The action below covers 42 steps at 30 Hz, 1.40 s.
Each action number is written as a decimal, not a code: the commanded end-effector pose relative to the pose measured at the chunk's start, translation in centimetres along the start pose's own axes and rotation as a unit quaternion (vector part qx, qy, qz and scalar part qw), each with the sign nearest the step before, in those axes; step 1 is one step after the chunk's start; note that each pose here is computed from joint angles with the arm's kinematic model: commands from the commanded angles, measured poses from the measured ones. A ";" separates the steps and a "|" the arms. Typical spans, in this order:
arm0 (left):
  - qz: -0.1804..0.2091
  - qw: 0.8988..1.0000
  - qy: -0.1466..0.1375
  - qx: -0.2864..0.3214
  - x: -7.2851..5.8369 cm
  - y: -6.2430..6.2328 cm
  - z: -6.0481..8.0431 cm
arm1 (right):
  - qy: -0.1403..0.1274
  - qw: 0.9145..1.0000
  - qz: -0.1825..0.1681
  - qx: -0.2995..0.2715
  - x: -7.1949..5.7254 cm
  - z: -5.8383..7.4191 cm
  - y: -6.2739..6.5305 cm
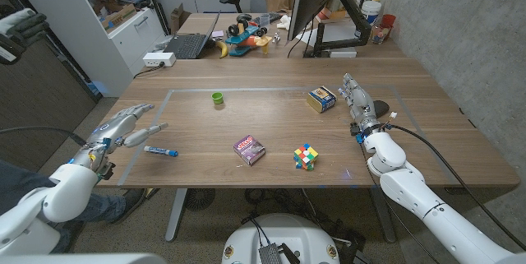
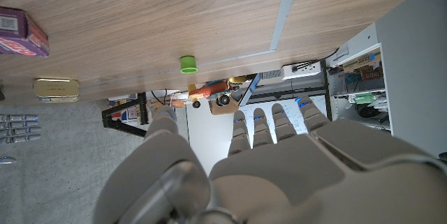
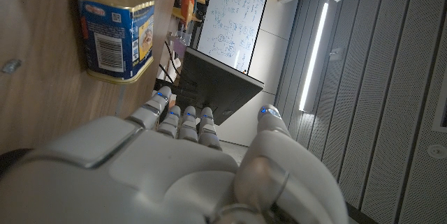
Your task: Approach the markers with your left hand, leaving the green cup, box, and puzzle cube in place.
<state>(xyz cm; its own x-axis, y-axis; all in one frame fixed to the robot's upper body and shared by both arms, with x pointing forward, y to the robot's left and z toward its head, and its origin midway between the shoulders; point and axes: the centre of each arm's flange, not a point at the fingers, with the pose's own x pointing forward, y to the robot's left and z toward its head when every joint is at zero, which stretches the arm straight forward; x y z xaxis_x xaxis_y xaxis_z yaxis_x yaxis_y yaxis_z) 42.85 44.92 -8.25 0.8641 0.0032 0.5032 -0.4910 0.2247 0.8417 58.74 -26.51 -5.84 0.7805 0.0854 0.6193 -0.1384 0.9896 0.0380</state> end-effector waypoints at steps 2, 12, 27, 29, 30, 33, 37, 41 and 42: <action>-0.007 1.000 0.002 -0.010 0.8 -1.3 0.0 | -0.003 1.000 -0.002 -0.001 -0.1 0.2 -0.1; -0.020 1.000 -0.001 -0.018 1.3 -2.5 0.4 | -0.006 1.000 0.000 -0.004 0.1 0.5 -0.1; -0.042 0.999 -0.002 -0.022 1.4 -4.1 0.7 | -0.008 1.000 0.002 -0.005 0.5 0.6 0.0; -0.043 0.999 0.000 -0.021 1.3 -4.2 0.6 | -0.008 1.000 0.003 -0.005 0.5 0.6 0.0; -0.044 0.999 0.000 -0.021 1.2 -4.2 0.6 | -0.007 1.000 0.003 -0.005 0.5 0.6 0.0; -0.045 0.999 0.003 -0.021 1.1 -4.3 0.5 | -0.007 1.000 0.003 -0.005 0.6 0.6 -0.1; -0.044 0.999 0.004 -0.019 0.9 -4.2 0.5 | -0.006 1.000 0.005 -0.005 0.8 0.6 0.0; -0.043 0.999 0.004 -0.018 0.9 -4.0 0.5 | -0.006 1.000 0.007 -0.004 1.0 0.5 0.0; -0.043 0.999 0.004 -0.018 0.9 -4.0 0.6 | -0.006 1.000 0.008 -0.004 1.0 0.5 0.1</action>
<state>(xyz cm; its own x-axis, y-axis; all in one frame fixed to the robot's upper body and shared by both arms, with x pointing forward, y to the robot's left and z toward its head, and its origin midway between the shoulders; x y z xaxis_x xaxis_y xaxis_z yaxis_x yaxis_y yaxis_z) 45.73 43.65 -10.95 0.9020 -0.0094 0.4317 -0.4143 0.2631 0.8713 58.87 -26.60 -4.95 0.7695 0.0907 0.6322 -0.1373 0.9902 0.0250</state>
